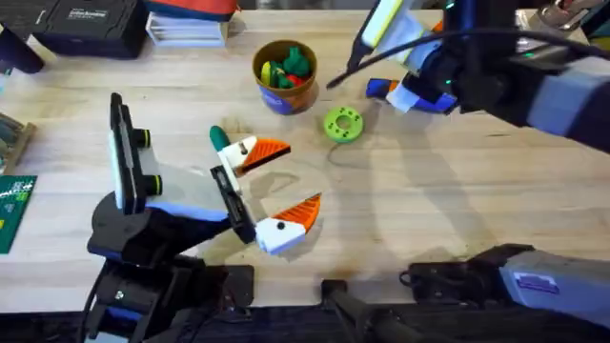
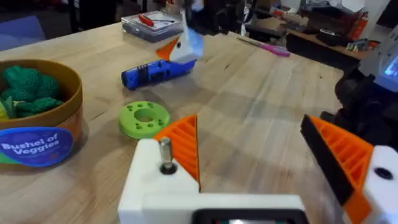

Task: Pick up the gripper from the table and insert it into the empty holder that is missing its gripper. Then pick up a screw, insert it into the mounting hole, and use the screwdriver to tighten it. Finally, clean up the table by picking up the vegetable and placing it into the bucket.

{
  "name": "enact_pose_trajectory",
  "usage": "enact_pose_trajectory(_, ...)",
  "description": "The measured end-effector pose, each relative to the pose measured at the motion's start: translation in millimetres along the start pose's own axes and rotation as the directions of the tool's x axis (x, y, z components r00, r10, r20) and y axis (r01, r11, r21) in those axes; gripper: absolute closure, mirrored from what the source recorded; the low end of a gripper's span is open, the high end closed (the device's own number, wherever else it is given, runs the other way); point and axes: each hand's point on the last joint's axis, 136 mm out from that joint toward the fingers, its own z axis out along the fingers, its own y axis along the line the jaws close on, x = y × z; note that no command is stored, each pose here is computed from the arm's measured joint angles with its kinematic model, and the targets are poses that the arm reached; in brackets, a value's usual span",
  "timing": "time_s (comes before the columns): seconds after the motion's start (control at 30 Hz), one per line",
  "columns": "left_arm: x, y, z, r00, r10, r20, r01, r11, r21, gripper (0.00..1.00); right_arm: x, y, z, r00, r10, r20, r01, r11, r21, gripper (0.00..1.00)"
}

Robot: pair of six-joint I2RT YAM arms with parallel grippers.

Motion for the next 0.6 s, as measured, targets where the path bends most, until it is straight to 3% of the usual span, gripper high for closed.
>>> enact_pose_trajectory(0.23,-19.2,-2.6,-1,0.996,0.056,0.066,-0.057,0.998,0.003,0.015,0,-12,-24,0.99,0.139,0.024,-0.139,0.99,0.019,0.008)
enact_pose_trajectory(0.27,-22.9,2.4,-2,0.998,0.003,0.064,-0.001,0.999,-0.034,0.015,4,-9,-25,0.986,0.167,0.012,-0.167,0.986,0.009,0.007)
enact_pose_trajectory(0.43,-46.1,11.4,-14,0.995,-0.093,0.045,0.1,0.979,-0.178,0.015,3,-7,-25,0.979,0.204,0.013,-0.204,0.979,-0.004,0.007)
enact_pose_trajectory(0.5,-59.2,15.1,-21,0.99,-0.134,0.032,0.138,0.958,-0.252,0.015,1,-5,-25,0.977,0.213,0.021,-0.213,0.977,-0.017,0.009)
enact_pose_trajectory(0.6,-70.8,25.3,-31,0.974,-0.225,-0.013,0.204,0.905,-0.374,0.015,-2,-2,-26,0.976,0.217,0.033,-0.216,0.976,-0.033,0.007)
